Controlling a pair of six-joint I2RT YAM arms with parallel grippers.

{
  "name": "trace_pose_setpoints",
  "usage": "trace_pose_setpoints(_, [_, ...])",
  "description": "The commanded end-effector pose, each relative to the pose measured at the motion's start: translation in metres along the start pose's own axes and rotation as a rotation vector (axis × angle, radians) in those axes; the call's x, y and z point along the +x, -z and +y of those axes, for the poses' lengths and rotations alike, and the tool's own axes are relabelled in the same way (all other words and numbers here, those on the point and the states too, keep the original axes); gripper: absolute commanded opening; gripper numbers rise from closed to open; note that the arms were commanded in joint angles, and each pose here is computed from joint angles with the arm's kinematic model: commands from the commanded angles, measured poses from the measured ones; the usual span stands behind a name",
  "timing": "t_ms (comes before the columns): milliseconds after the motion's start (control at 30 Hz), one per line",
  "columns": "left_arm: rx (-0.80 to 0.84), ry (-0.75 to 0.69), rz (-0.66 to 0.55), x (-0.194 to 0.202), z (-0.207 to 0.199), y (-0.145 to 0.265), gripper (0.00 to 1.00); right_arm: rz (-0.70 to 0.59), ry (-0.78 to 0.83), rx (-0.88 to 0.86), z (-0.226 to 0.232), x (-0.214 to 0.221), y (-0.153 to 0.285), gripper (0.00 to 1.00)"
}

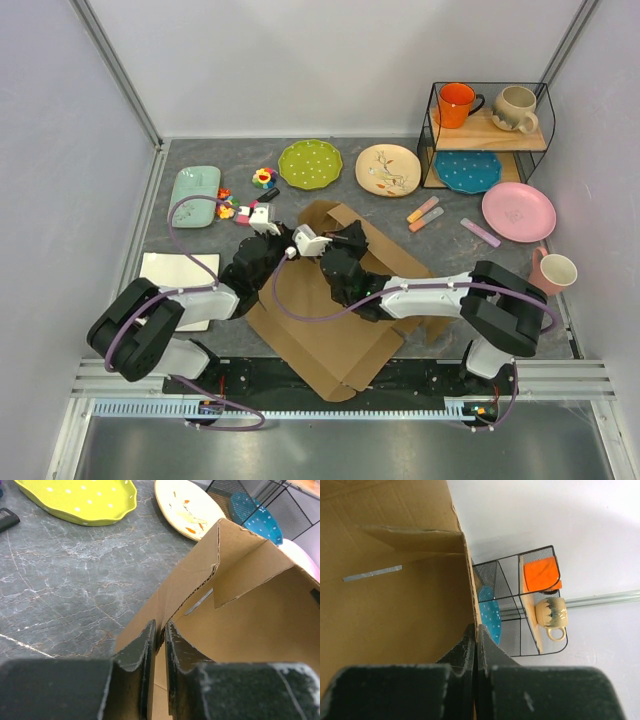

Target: Fold the paper box

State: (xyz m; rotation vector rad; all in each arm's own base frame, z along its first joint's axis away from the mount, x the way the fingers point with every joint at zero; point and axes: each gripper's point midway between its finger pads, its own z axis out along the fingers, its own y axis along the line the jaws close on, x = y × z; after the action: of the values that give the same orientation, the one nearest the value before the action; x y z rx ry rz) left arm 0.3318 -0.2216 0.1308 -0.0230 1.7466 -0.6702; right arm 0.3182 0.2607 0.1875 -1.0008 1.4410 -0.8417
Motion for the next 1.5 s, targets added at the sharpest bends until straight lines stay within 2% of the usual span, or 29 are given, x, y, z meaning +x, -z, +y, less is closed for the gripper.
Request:
trace_pose_setpoints(0, [0.012, 0.073, -0.012, 0.000, -0.002, -0.001, 0.18, 0.042, 0.002, -0.048, 0.033, 0.016, -0.005, 0.00])
trace_pose_setpoints(167, [0.090, 0.111, 0.007, 0.002, -0.016, 0.012, 0.13, 0.054, 0.028, -0.017, 0.033, 0.020, -0.004, 0.00])
trace_pose_setpoints(333, [0.054, 0.123, -0.004, 0.001, -0.008, 0.018, 0.15, 0.024, 0.046, 0.016, 0.031, 0.019, 0.010, 0.00])
trace_pose_setpoints(567, [0.019, 0.080, 0.017, -0.014, -0.005, 0.019, 0.36, 0.016, 0.072, 0.053, 0.018, 0.021, 0.018, 0.00])
trace_pose_setpoints(700, [-0.016, 0.057, 0.034, -0.023, 0.002, 0.022, 0.57, 0.010, 0.075, 0.064, 0.011, 0.022, 0.019, 0.00])
trace_pose_setpoints(900, [-0.101, 0.050, 0.022, -0.037, 0.020, 0.037, 0.68, 0.008, 0.066, 0.071, 0.005, 0.021, 0.021, 0.00])
trace_pose_setpoints(1100, [-0.227, 0.122, -0.033, -0.053, 0.049, 0.045, 0.69, -0.004, 0.077, 0.110, -0.013, 0.010, 0.022, 0.00])
trace_pose_setpoints(1467, [-0.270, 0.183, -0.031, -0.067, 0.063, 0.027, 0.69, -0.079, 0.128, 0.178, -0.061, -0.043, 0.011, 0.00])
